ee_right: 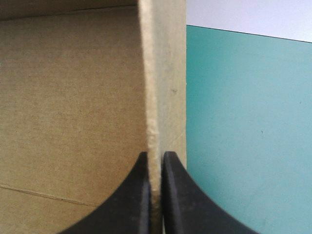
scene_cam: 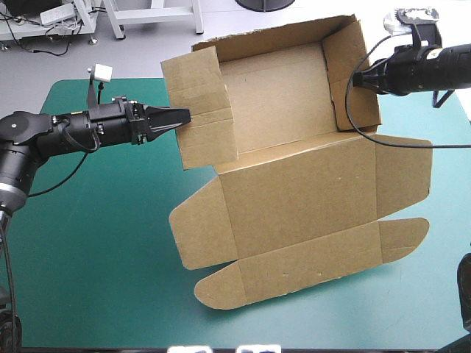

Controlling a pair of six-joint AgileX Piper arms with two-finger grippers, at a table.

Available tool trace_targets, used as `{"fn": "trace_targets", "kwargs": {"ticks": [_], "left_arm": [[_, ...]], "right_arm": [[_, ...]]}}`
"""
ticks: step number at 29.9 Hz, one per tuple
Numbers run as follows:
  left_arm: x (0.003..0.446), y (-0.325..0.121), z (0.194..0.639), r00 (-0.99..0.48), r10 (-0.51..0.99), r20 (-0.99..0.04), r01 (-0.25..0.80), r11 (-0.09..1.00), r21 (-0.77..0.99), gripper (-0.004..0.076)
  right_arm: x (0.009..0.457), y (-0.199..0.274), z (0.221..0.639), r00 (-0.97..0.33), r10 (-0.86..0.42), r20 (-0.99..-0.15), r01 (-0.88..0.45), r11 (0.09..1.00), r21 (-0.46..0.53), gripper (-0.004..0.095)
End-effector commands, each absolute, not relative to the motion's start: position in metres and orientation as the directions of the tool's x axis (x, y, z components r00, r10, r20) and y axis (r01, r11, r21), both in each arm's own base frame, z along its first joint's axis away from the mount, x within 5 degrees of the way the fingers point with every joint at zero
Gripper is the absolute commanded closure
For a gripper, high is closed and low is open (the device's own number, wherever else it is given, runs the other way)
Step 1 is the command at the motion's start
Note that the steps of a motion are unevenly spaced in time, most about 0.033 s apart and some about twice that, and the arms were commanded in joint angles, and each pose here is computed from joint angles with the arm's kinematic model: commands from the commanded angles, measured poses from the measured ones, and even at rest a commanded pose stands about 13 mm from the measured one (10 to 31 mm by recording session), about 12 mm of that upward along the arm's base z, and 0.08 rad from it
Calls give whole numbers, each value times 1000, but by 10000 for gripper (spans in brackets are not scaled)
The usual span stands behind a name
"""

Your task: Fold the box

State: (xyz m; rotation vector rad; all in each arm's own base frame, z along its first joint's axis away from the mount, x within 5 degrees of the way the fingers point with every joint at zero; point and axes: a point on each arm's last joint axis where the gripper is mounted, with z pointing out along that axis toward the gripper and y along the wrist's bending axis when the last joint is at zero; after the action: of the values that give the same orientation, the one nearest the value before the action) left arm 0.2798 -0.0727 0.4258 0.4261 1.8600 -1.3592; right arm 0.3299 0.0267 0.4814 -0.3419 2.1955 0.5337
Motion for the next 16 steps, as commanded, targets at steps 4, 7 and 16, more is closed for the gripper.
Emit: {"fn": "trace_targets", "kwargs": {"ticks": [4,7,16], "left_arm": [[263,-77,454,-594,-218,-775,724,276,-632,271],[266,-76,454,-585,-240,-775,715,298,-632,271],[275,-96,449,-557,-254,-791,673,420,-609,272]], "right_arm": [[314,31,504,-561,-12,-828,-445,847,289,931],[317,32,502,-569,-5,-822,-443,845,301,930],[320,67,500,-558,-32,-829,-449,852,269,920]]}}
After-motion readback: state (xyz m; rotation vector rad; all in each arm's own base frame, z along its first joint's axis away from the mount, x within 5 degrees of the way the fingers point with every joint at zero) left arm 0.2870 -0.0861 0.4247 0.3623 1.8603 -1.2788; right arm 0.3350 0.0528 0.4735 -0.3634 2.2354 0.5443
